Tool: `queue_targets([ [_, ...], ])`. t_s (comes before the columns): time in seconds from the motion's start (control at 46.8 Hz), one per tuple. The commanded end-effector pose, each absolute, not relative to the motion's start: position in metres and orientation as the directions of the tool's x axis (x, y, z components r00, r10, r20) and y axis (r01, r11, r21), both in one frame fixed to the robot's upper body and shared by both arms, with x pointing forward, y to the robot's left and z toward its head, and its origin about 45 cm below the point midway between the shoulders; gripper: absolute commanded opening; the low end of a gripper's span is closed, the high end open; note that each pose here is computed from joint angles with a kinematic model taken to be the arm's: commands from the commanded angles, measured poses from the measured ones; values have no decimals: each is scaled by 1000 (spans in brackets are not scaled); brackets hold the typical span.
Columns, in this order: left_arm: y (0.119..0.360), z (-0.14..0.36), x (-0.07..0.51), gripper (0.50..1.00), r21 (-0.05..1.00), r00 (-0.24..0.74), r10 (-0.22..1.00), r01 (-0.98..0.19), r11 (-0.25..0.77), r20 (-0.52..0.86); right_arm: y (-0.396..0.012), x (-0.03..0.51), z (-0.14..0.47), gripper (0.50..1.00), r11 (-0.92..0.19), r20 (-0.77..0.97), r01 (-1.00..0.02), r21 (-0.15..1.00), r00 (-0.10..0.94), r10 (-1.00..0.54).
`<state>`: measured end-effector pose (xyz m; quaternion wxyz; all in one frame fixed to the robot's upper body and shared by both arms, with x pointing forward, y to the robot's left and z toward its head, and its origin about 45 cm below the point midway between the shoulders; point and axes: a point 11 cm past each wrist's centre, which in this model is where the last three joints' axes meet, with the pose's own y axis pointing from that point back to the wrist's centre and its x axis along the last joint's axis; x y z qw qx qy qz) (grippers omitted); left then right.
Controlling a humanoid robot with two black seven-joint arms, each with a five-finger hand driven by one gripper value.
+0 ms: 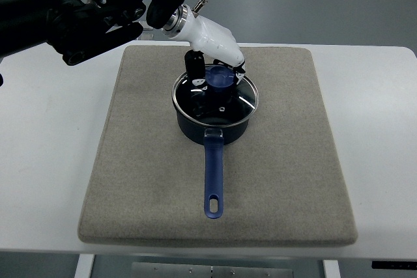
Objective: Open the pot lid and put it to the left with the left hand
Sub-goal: 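Close the left hand fingers around the blue lid knob, then lift the glass lid off the saucepan with the left hand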
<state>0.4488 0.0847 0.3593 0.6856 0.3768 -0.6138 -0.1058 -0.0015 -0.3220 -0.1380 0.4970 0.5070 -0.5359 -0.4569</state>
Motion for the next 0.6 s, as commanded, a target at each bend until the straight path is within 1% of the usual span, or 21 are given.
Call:
queue_targets([
  [0.0, 84, 361, 449, 500, 643, 222, -605, -318, 696, 765, -322, -2, -138, 917, 68, 69, -89, 994, 8, -998],
  [0.171, 84, 366, 451, 500, 631, 217, -595, -327, 703, 774, -322, -2, -138, 917, 68, 69, -89, 994, 8, -998],
  [0.321, 87, 385, 459, 500, 583, 213, -545, -364, 726, 811, -322, -2, -138, 917, 68, 69, -89, 994, 8, -998],
  [0.47, 105, 394, 474, 500, 564, 231, -518, -426, 707, 824, -322, -2, -138, 917, 68, 69, -89, 994, 8, -998],
  [0.577, 126, 401, 481, 500, 555, 246, -502, -467, 688, 829, -322, -2, -138, 917, 68, 69, -89, 994, 8, -998],
])
